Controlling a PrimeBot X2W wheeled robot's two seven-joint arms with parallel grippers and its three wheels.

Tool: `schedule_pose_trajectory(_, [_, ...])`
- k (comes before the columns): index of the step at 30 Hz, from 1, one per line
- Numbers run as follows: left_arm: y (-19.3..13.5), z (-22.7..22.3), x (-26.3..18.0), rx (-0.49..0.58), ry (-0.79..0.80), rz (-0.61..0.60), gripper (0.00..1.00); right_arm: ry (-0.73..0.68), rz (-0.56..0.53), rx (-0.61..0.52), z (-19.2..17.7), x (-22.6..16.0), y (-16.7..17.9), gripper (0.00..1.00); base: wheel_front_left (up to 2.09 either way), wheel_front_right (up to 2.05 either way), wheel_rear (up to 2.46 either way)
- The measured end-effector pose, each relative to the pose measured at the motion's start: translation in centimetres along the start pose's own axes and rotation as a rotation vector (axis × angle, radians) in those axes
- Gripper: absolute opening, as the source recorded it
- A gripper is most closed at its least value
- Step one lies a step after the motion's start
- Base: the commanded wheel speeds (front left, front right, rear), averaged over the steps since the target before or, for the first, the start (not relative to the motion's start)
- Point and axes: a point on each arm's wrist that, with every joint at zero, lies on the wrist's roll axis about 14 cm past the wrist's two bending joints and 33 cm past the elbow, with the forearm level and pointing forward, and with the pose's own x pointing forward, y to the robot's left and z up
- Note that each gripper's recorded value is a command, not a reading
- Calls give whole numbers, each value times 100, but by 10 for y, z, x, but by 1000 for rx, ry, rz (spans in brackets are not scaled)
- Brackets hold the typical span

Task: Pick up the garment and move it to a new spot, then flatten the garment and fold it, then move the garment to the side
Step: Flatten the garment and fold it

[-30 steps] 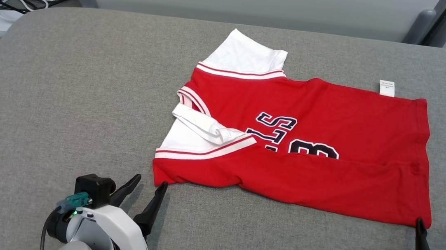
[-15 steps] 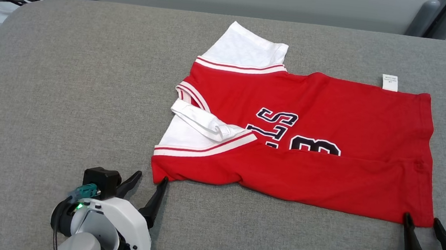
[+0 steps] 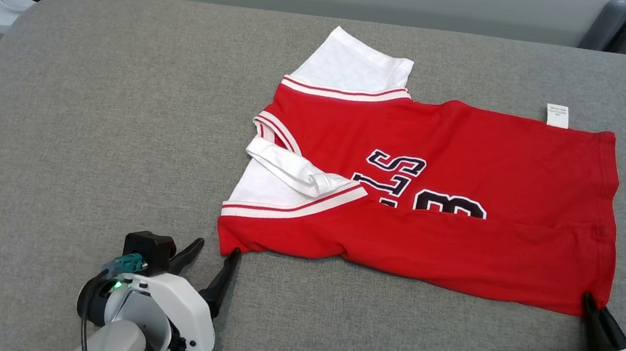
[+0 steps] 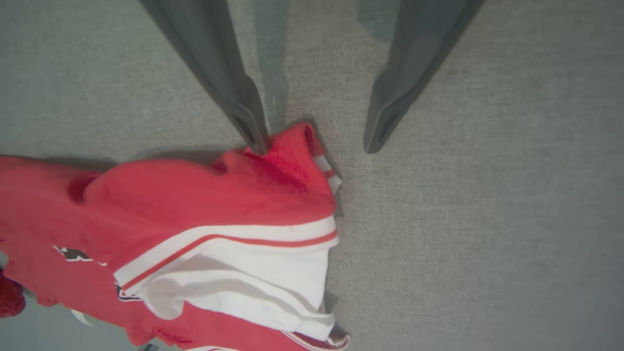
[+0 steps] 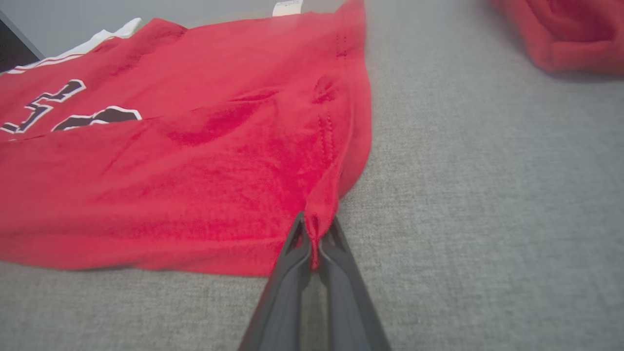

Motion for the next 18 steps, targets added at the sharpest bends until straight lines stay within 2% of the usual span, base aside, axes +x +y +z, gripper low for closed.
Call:
schedule_pose_trajectory(7, [-12,1,13,6,14,-48,100,-8,-1,-5,0,1,-2,0,0,0,0])
schedule_pose_trajectory(8, [-14,1,15,7,16,-59,83,-7,-2,-6,0,1,-2,0,0,0,0])
schedule_pose_trajectory(9, [-15,1,16,8,18,-66,38,-8,-2,-6,0,1,-2,0,0,0,0])
schedule_pose_trajectory(10, [-15,-1,16,10,23,-74,4,-10,-3,-8,1,2,-3,0,0,0,0])
schedule_pose_trajectory(11, [-16,-3,16,12,33,-80,0,-11,-3,-9,1,2,-4,0,0,0,0])
schedule_pose_trajectory(18, [-16,-7,13,12,67,-102,0,-15,-1,-23,4,2,-7,0,0,0,0])
